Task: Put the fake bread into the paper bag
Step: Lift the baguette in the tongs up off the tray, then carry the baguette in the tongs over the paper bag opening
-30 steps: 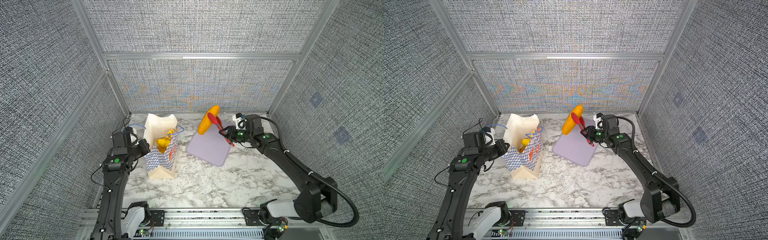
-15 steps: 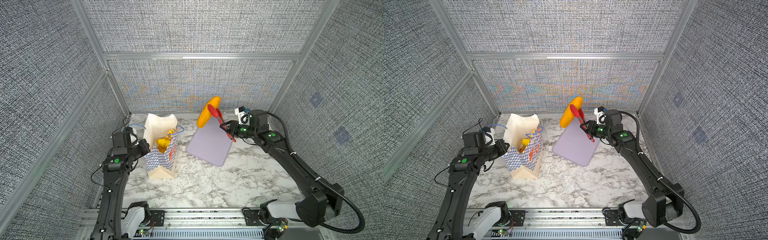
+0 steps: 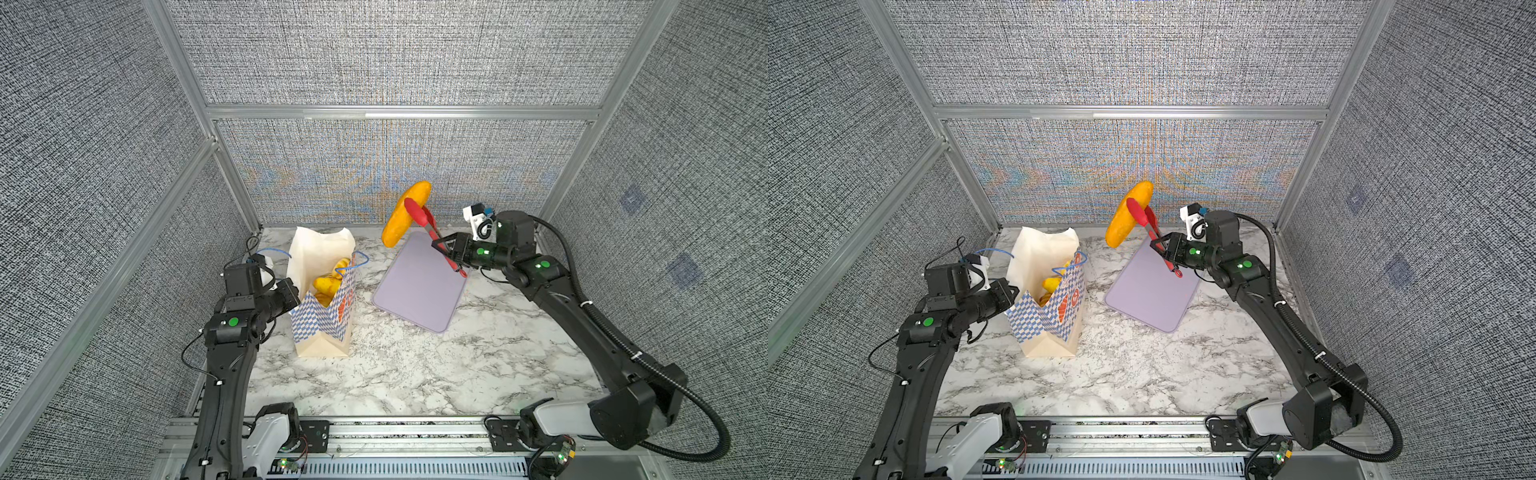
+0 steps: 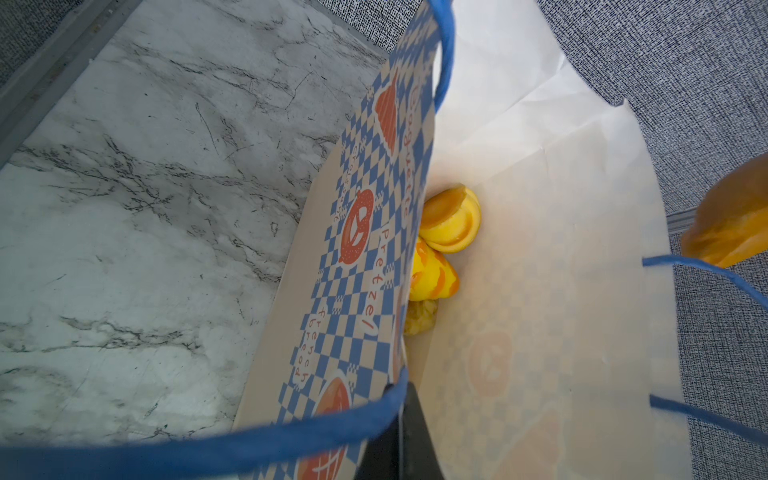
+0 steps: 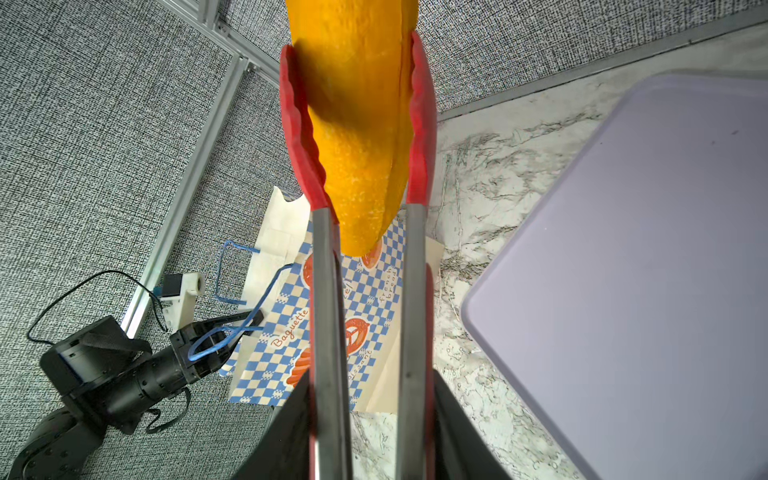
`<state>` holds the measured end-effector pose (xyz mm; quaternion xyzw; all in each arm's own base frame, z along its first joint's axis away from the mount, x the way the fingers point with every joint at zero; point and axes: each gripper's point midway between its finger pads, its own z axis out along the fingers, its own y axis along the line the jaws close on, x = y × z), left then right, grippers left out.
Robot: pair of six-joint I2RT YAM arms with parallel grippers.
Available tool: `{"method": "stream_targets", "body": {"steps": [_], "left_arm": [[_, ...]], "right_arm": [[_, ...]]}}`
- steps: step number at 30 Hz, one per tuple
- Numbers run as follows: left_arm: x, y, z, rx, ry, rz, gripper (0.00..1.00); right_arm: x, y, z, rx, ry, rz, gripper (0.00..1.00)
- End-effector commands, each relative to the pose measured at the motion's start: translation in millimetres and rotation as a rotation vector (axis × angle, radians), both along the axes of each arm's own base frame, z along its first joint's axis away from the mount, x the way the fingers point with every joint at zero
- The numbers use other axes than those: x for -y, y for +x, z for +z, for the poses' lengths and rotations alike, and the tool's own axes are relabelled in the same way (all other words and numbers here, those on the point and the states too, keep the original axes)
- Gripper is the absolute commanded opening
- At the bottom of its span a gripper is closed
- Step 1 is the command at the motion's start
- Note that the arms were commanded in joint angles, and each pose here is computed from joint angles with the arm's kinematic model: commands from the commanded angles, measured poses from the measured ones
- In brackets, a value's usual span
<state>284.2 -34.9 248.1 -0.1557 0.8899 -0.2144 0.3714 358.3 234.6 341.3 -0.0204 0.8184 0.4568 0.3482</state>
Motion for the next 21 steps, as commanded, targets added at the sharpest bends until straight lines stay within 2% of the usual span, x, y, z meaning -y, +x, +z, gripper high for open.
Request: {"method": "stream_targets", "body": {"steps": [1,21], "left_arm": [[0,0,-1,0.001,0.001,-0.004,0.03],[0,0,-1,0.001,-0.001,-0.005,0.03]], "right_arm": [[-9,1,24,0.076,0.042,0.035,0.41],[-57,-5,45,0.114,0.053,0.146,0.41]]}}
